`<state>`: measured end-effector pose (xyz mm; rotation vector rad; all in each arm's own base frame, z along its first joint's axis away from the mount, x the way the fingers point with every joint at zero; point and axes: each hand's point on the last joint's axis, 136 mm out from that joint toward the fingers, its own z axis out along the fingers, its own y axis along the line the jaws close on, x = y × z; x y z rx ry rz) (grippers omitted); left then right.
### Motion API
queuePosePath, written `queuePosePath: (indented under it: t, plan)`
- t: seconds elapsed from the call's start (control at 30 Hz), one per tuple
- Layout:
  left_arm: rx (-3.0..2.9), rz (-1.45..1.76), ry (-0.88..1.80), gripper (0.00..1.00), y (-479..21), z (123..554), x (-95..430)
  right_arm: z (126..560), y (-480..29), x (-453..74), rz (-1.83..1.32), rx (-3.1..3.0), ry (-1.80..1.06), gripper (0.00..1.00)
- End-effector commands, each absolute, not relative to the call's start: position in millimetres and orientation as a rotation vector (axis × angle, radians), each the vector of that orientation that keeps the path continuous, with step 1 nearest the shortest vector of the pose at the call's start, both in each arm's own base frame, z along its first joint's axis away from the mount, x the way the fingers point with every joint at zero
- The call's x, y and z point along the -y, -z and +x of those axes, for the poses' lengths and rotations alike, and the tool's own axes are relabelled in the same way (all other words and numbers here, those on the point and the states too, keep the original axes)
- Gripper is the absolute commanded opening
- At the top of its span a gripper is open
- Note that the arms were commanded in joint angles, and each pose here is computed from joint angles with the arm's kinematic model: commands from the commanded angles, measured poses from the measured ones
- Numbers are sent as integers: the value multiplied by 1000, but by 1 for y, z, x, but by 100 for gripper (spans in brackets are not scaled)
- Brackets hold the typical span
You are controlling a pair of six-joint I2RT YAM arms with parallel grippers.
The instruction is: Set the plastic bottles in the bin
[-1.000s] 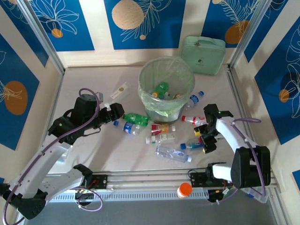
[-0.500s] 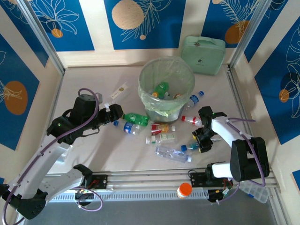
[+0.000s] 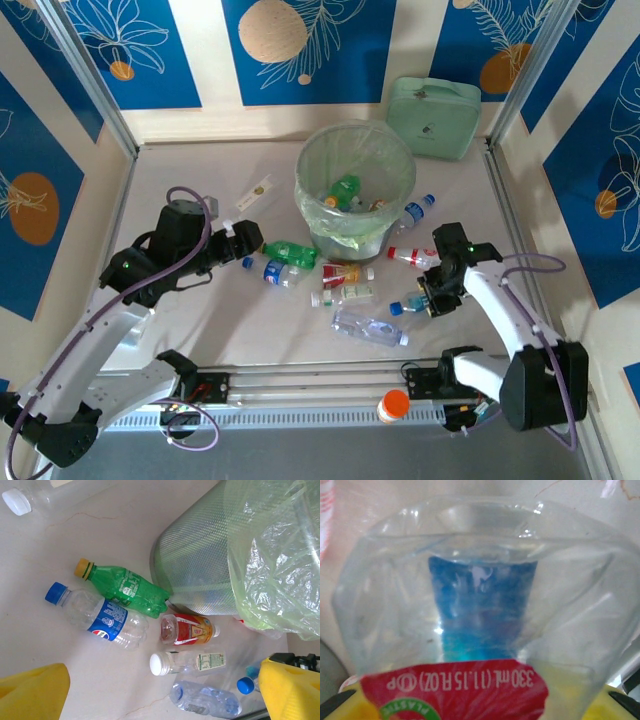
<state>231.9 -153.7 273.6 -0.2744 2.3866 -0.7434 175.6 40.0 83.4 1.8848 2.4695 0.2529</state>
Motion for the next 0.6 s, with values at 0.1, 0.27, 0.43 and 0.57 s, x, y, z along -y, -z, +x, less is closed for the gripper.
queuePosePath:
  t: [0.1, 0.27, 0.43, 0.57]
  plan:
    - [-2333, -254, 769, 96, -289, 240, 158, 172, -130, -33, 1726, -2456, -308, 39]
    - [-2316, -251, 797, 96, -292, 242, 161, 178, -176, -34, 1507, -2435, -424, 39]
    - [-2285, -230, 875, 96, -302, 244, 172, 194, -232, -41, 1174, -2376, -561, 39]
    - [-2246, -201, 922, 96, -316, 247, 179, 203, -277, -48, 972, -2309, -642, 40]
